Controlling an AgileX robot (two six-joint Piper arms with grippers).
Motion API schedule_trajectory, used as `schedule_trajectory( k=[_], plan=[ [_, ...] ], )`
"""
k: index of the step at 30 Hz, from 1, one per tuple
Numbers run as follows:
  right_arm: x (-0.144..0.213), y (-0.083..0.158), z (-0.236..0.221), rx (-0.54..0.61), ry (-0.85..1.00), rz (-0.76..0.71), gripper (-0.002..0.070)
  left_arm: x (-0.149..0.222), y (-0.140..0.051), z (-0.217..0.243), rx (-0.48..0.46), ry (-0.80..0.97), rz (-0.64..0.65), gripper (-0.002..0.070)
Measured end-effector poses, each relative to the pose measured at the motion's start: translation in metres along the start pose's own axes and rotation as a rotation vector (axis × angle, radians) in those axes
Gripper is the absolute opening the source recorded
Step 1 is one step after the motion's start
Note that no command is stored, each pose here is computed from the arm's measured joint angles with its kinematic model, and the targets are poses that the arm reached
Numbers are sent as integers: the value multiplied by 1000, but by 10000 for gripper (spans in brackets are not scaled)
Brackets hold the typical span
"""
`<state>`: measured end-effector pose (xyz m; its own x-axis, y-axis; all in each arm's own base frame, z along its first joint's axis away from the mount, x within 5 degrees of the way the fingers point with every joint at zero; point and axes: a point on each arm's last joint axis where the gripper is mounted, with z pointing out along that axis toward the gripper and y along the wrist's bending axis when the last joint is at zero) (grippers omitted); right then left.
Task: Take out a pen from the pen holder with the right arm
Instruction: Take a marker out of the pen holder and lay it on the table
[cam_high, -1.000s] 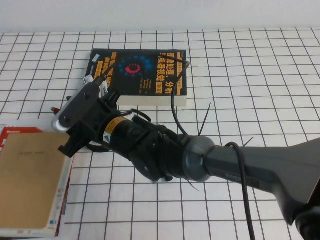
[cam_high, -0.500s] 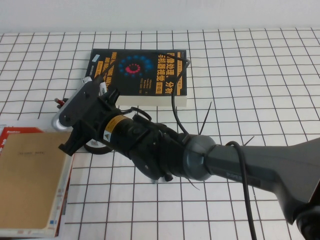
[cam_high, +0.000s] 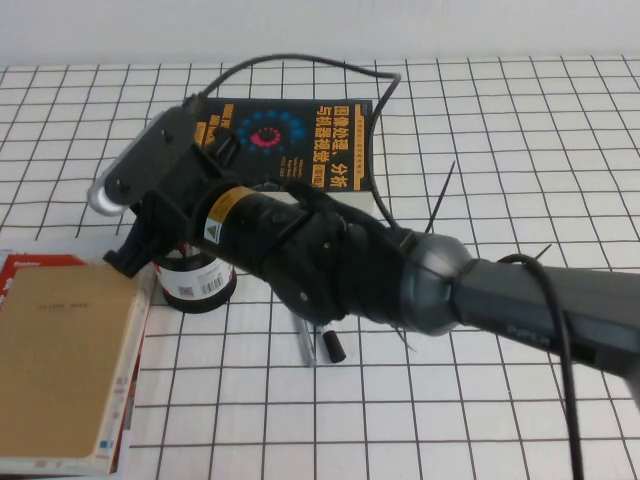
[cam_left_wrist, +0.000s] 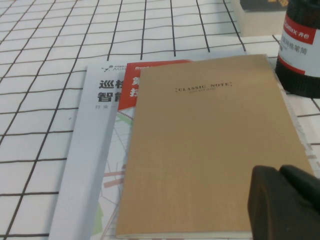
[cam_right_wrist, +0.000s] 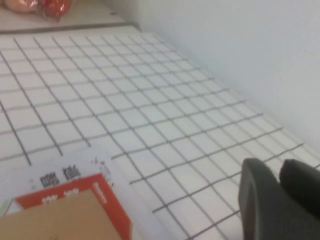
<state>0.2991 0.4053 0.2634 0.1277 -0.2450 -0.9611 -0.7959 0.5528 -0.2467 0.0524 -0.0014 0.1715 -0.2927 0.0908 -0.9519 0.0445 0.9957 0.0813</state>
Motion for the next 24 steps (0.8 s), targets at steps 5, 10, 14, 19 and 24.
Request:
schedule_trajectory(
  k=[5, 10, 14, 19, 24],
  plan=[
    [-43, -14, -22, 26, -77, 1, 39, 0, 0, 0, 0, 0, 0, -4],
    [-65, -21, -35, 39, -120, 2, 39, 0, 0, 0, 0, 0, 0, -4],
    [-61, -20, -35, 30, -79, 3, 39, 0, 0, 0, 0, 0, 0, -4],
    [-60, -21, -35, 30, -71, 3, 36, 0, 0, 0, 0, 0, 0, -4],
    [-60, -22, -35, 31, -71, 3, 36, 0, 0, 0, 0, 0, 0, -4]
  ],
)
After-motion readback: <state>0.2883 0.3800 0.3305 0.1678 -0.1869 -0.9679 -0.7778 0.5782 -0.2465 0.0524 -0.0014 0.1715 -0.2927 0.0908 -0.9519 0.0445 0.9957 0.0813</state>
